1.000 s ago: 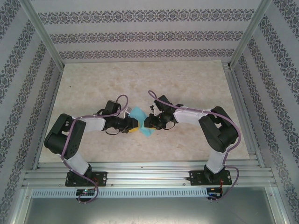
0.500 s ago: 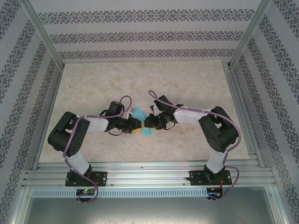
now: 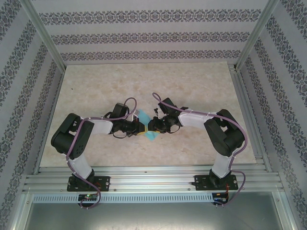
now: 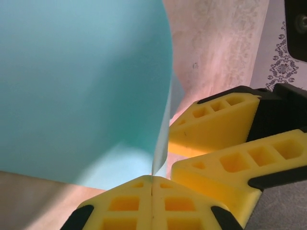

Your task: Fold a paper plane with a square sheet of paper (fold left side to right side)

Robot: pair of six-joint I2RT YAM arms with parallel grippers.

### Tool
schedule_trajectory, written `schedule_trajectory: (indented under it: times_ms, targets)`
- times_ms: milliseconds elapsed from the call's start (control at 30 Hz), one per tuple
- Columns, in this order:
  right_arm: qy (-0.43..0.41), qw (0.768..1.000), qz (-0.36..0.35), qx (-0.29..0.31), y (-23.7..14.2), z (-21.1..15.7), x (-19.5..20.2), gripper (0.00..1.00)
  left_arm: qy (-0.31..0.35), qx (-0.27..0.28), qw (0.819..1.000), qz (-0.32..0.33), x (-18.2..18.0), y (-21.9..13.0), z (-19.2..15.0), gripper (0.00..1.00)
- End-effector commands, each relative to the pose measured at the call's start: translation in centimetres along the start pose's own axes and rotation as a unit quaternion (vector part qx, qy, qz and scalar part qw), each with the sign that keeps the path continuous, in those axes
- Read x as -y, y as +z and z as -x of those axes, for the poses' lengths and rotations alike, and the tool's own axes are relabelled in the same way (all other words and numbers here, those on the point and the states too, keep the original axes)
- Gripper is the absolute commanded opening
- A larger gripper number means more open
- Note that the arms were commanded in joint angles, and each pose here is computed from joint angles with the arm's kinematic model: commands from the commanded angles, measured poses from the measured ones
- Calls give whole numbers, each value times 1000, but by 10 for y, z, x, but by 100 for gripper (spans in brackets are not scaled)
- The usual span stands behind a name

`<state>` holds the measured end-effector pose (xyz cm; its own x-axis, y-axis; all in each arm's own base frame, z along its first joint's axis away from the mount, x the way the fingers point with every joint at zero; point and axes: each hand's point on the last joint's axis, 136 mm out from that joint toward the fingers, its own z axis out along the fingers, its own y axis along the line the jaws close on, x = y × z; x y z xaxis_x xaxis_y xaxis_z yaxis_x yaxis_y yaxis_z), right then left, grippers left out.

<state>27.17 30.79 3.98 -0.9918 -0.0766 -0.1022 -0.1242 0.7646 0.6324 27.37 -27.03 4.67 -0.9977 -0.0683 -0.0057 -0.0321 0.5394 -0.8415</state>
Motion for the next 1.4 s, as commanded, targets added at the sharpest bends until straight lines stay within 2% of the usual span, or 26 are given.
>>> schedule_trajectory:
  times_ms: [0, 100, 233, 333, 500, 733, 1033, 1367]
  targets:
    - [-10, 1000, 9, 11, -12, 3, -5, 37, 24, 3, 1000, 15, 3, -3, 3, 1]
    - [-13, 1000, 6, 21, -21, 4, -4, 42, 25, 4, 999, 27, -2, -7, 4, 0]
    - [-8, 1000, 0, 22, -24, 2, 2, 41, 26, 4, 999, 35, -6, -11, 7, 0]
    - [-1, 1000, -6, 22, -21, 1, 7, 39, 25, 5, 999, 38, -8, -13, 9, 0]
    - [17, 999, -24, 12, -10, -1, 21, 29, 24, 10, 999, 43, -11, -17, 13, 0]
    - [25, 998, -53, -3, 0, -7, 36, 24, 26, 10, 998, 49, -15, -18, 17, 0]
    - [20, 995, -91, -24, 6, -17, 49, 23, 24, 7, 998, 57, -21, -16, 22, 0]
    - [11, 995, -94, -30, 8, -18, 47, 24, 21, -1, 998, 65, -29, -12, 20, 0]
